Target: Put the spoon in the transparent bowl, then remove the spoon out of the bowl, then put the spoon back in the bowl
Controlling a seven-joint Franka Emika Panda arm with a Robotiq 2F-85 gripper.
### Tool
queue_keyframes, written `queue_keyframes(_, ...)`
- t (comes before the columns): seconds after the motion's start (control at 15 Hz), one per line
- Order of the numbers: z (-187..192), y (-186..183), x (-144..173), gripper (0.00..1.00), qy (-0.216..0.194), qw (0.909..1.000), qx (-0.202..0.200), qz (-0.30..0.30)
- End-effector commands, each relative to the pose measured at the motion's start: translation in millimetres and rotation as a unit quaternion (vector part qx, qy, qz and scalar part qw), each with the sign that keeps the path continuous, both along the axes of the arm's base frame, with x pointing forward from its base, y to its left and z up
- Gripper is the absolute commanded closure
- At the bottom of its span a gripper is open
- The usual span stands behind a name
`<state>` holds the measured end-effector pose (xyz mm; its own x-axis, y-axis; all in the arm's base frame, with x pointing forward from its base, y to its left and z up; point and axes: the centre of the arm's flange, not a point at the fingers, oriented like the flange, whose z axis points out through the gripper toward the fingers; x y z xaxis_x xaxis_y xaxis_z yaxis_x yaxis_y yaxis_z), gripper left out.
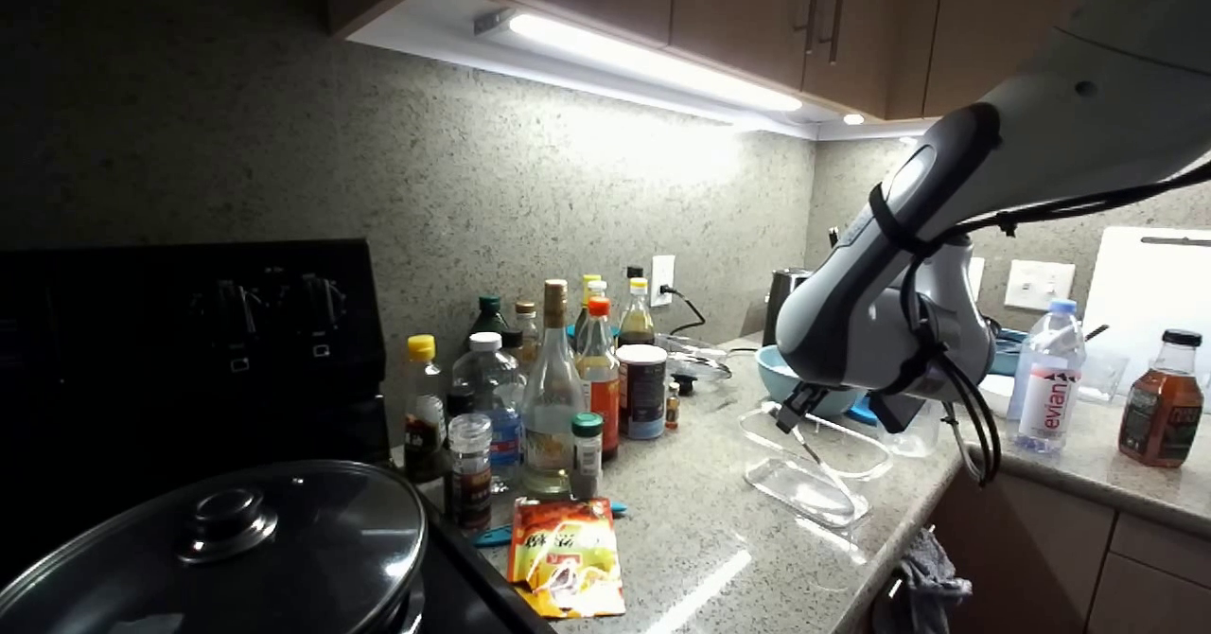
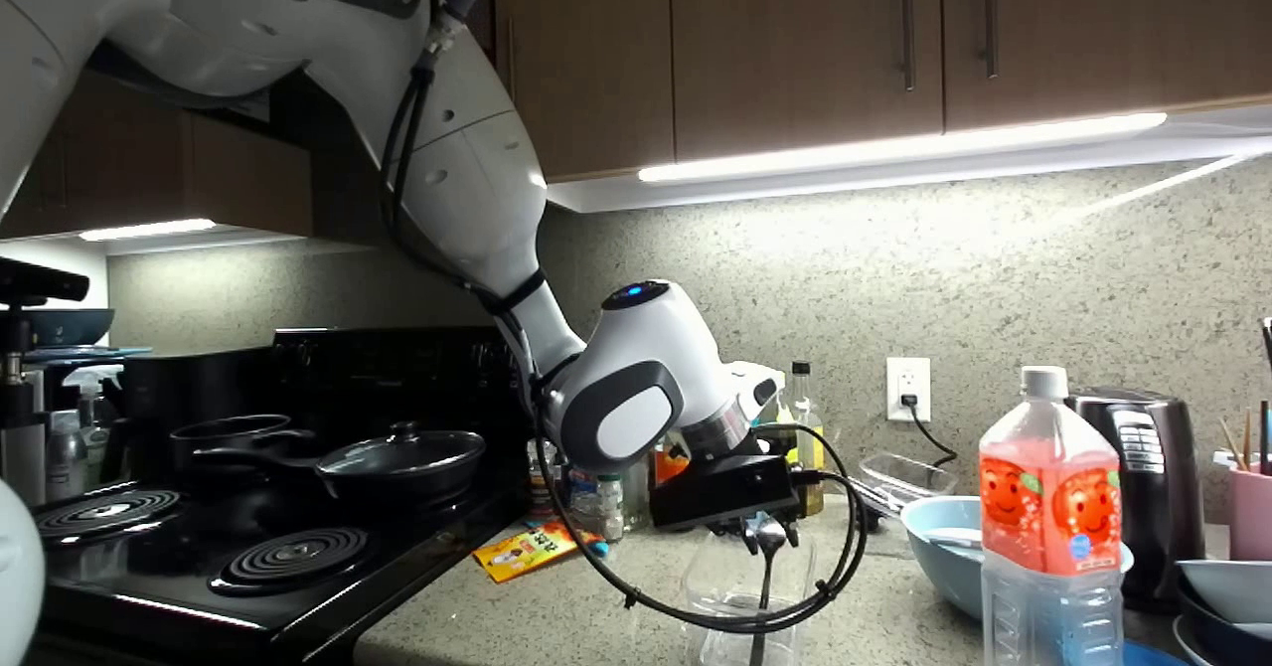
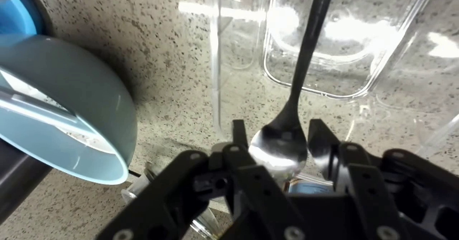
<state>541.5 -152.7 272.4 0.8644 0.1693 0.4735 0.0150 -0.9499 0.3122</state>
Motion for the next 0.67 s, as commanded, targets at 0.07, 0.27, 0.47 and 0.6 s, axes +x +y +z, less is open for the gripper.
queue_keyframes(0.07, 13, 12, -9, 0.16, 0.017, 0.9998, 0.01, 0.0)
queue_keyframes(0.27, 15, 14, -8, 0.01, 0.02, 0.9997, 0.012, 0.005)
queue_keyframes(0.47, 15, 16, -7, 0.0, 0.025, 0.9996, 0.013, 0.009)
queue_keyframes(0.6, 5, 11, 0, 0.0, 0.02, 0.9997, 0.001, 0.012)
